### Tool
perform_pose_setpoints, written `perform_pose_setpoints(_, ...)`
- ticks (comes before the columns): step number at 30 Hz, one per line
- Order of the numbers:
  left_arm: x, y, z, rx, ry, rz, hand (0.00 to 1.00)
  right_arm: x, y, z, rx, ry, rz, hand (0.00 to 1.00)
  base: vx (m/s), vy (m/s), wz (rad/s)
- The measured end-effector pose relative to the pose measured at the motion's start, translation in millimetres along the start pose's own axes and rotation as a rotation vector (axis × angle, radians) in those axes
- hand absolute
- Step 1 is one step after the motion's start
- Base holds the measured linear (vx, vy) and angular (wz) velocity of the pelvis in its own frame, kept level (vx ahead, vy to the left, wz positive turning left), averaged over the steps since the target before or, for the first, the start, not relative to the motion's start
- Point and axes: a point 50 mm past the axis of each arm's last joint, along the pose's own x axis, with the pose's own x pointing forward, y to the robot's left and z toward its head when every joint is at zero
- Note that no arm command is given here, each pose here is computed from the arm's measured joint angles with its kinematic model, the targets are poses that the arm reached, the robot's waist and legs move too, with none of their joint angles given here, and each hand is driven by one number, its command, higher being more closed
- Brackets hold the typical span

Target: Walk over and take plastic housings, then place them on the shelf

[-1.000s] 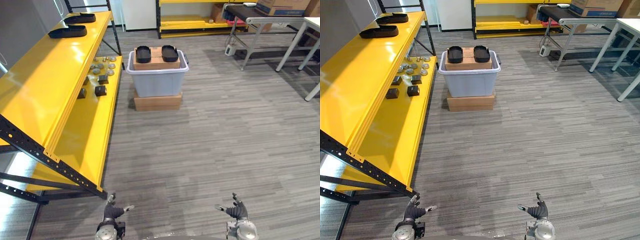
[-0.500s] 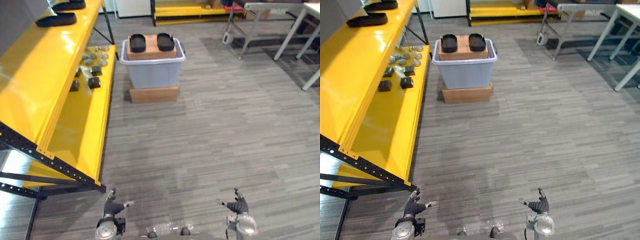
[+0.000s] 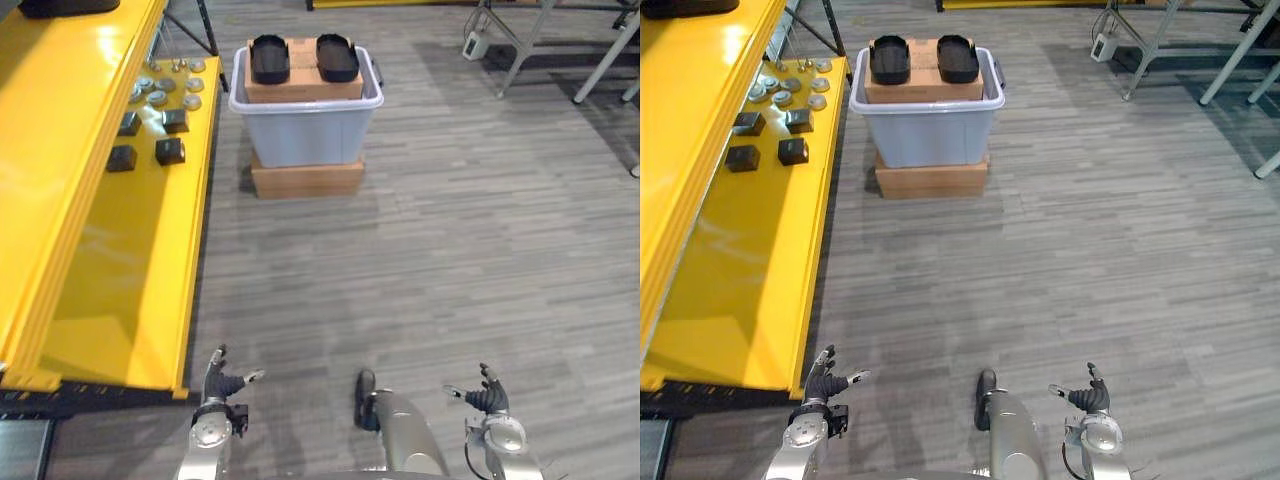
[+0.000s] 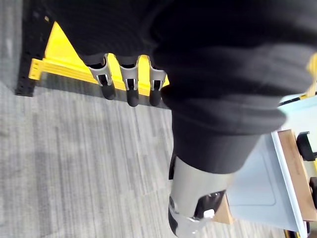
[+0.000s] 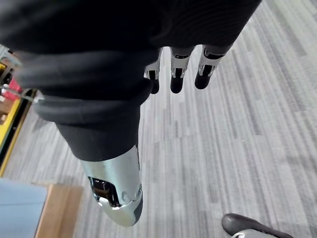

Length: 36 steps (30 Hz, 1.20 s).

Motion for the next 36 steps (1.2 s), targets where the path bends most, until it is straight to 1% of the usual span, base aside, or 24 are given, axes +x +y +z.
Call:
perform_pose_setpoints(2, -1, -1, -2, -0.005, 0.011, -0.003, 0.00, -2, 3, -3, 0.028, 0.007, 0.004, 0.00, 0.55, -0.188, -0.09)
perform_pose_setpoints(5, -3, -4, -5, -0.017, 0.018, -0.020, 0.00, -2, -2, -4, 0.050, 0.009, -0.015, 0.00, 0.41, -0.059, -0.08)
perform_pose_setpoints(8, -6, -3, -10, -0.022, 0.037, -0.020, 0.00, -2, -1, -9, 0.063, 0.032, -0.022, 0.00, 0.38, 0.047, -0.21)
perform_pose_setpoints(11, -11, -6, -19, -0.033, 0.068, -0.020, 0.00, -6, -9, -20, 0.076, 0.075, -0.063, 0.00, 0.51, 0.196, -0.43)
perform_pose_setpoints(13, -10, -1, -19, -0.022, 0.068, -0.012, 0.00, -9, -2, -24, 0.089, 0.087, -0.051, 0.00, 0.49, 0.148, -0.11)
perform_pose_setpoints(15, -8, -8, -14, -0.032, 0.055, -0.028, 0.00, -9, -2, -26, 0.084, 0.096, -0.050, 0.00, 0.58, 0.181, 0.10)
perform_pose_setpoints(20, -9, -1, -19, -0.001, 0.073, -0.016, 0.00, -13, 8, -35, 0.079, 0.141, -0.017, 0.00, 0.52, 0.124, 0.10)
perform_pose_setpoints(22, -9, 3, -20, 0.017, 0.072, -0.004, 0.00, -13, 11, -30, 0.071, 0.118, -0.002, 0.00, 0.48, -0.007, 0.20)
perform_pose_setpoints(26, -7, -3, -15, -0.001, 0.060, -0.012, 0.00, -6, 13, -19, 0.067, 0.079, 0.006, 0.00, 0.39, -0.116, 0.17)
perform_pose_setpoints(29, -7, 0, -16, 0.008, 0.062, -0.007, 0.00, -10, 11, -26, 0.052, 0.098, 0.002, 0.00, 0.47, -0.233, 0.32)
perform_pose_setpoints(30, -7, -9, -19, -0.006, 0.085, -0.023, 0.00, -7, 5, -24, 0.036, 0.097, -0.009, 0.00, 0.46, -0.271, -0.04)
perform_pose_setpoints(32, -7, -10, -18, -0.006, 0.079, -0.025, 0.00, -5, 5, -19, 0.038, 0.072, -0.012, 0.00, 0.39, -0.270, 0.14)
perform_pose_setpoints(36, -8, -14, -18, -0.027, 0.080, -0.028, 0.00, -15, 6, -27, 0.044, 0.085, -0.010, 0.00, 0.30, -0.229, 0.30)
